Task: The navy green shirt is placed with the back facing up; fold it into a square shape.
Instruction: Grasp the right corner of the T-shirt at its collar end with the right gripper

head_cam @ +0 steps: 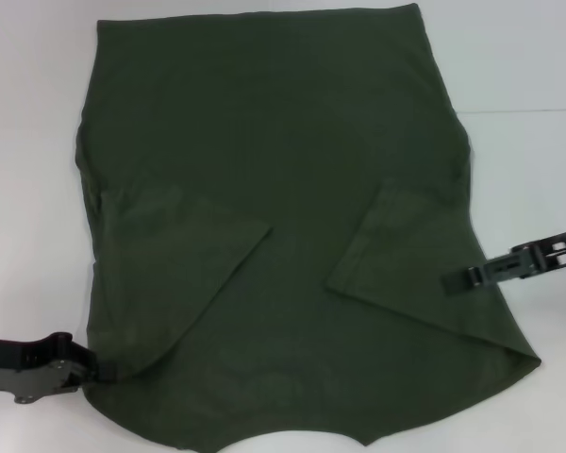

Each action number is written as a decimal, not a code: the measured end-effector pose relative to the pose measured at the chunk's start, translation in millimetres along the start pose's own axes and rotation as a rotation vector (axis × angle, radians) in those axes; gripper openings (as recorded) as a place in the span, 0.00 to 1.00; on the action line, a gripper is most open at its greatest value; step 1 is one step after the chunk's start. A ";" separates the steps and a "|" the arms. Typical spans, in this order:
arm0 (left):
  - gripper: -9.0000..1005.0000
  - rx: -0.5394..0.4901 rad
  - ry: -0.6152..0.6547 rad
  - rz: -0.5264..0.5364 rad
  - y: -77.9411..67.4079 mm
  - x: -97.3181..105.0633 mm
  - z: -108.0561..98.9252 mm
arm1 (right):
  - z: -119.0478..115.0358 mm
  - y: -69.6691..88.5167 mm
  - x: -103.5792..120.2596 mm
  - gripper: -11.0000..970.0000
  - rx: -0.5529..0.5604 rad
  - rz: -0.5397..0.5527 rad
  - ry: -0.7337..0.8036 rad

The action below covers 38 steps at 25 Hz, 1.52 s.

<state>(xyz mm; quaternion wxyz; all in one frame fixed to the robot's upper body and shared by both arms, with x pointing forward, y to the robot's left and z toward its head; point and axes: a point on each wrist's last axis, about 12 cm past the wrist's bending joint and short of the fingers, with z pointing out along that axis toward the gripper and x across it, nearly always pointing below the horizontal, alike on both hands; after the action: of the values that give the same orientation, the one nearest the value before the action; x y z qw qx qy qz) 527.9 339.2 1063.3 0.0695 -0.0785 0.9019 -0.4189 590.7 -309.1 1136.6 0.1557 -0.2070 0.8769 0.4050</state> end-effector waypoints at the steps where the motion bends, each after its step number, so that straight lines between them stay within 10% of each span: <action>1: 0.04 0.001 -0.001 -0.001 0.0 0.0 -0.1 | -4.4 -1.7 -0.3 0.88 0.015 0.061 0.010; 17: 0.04 0.003 0.001 0.008 -3.5 -3.6 0.1 | -35.8 -28.3 43.3 0.88 0.113 0.462 0.035; 38: 0.04 0.004 0.003 0.016 -5.8 -5.4 0.5 | -13.4 -45.1 71.0 0.88 0.168 0.512 -0.022</action>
<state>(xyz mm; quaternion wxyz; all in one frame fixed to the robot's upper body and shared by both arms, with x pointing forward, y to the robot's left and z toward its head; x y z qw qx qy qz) 533.8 336.2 1067.7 0.0714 -0.0703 0.9019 -0.4202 549.9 -362.8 1084.5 0.0744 0.0398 0.9294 0.3594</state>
